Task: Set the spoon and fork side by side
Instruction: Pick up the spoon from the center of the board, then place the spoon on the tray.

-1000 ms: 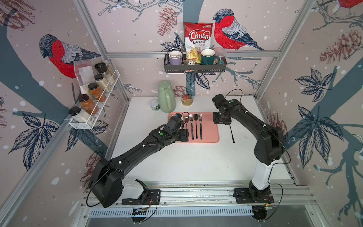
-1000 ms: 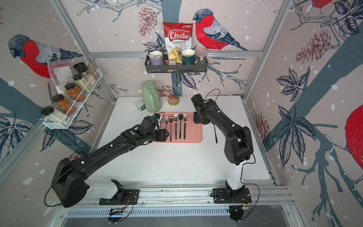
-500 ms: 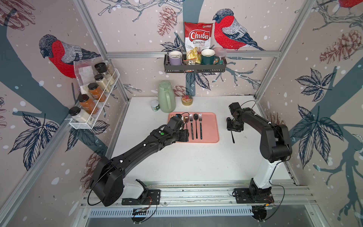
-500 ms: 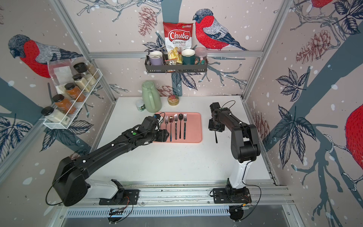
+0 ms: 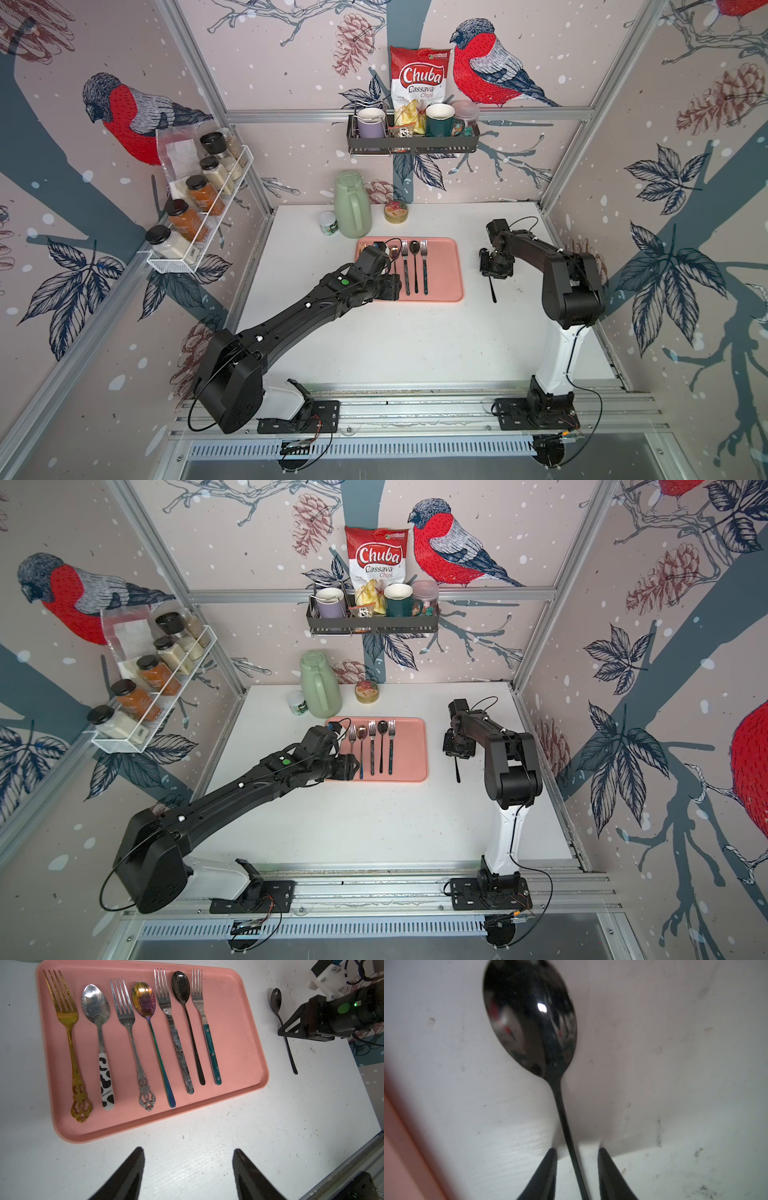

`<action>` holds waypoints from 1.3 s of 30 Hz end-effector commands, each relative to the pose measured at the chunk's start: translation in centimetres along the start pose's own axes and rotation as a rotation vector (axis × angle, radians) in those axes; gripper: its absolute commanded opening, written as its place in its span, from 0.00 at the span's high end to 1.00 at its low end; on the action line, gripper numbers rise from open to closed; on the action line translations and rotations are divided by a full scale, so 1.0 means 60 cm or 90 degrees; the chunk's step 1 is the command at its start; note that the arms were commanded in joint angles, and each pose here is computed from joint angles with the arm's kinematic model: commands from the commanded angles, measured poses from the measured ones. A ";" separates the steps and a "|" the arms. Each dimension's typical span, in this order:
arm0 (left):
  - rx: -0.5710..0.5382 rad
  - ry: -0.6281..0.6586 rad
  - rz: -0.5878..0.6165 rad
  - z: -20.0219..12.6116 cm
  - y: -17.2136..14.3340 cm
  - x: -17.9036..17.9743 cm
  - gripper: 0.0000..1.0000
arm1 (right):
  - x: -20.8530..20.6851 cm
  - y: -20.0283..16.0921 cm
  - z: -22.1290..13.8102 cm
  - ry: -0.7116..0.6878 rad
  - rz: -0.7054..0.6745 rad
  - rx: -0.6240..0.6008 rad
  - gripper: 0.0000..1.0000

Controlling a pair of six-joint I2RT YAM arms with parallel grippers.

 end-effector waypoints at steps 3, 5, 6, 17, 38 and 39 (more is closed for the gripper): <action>-0.012 -0.001 0.001 -0.005 0.008 -0.003 0.32 | 0.000 -0.006 0.013 0.015 -0.001 0.023 0.80; -0.012 -0.003 0.001 -0.005 0.008 -0.004 0.32 | 0.001 -0.008 0.008 0.022 -0.002 0.023 0.83; -0.013 -0.002 0.001 -0.006 0.008 -0.004 0.32 | 0.003 -0.008 0.005 0.023 -0.004 0.020 0.85; -0.012 -0.010 0.001 -0.008 0.011 -0.006 0.32 | 0.039 -0.012 -0.078 0.011 -0.037 -0.029 0.99; -0.027 0.001 0.010 -0.035 0.006 -0.002 0.31 | 0.280 -0.056 -0.108 -0.019 -0.131 -0.055 0.96; -0.027 0.001 0.009 -0.035 0.006 -0.002 0.31 | 0.286 -0.058 -0.098 -0.023 -0.130 -0.052 0.96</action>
Point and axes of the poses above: each gripper's point midway between its finger pads, its own z axis out along the fingers, its own x axis along the line the jaws close on, y = z × x, the point moved 10 cm from there along -z, back along the fingers, and after that the axes turned 9 degrees about z, right-handed, at the moved point
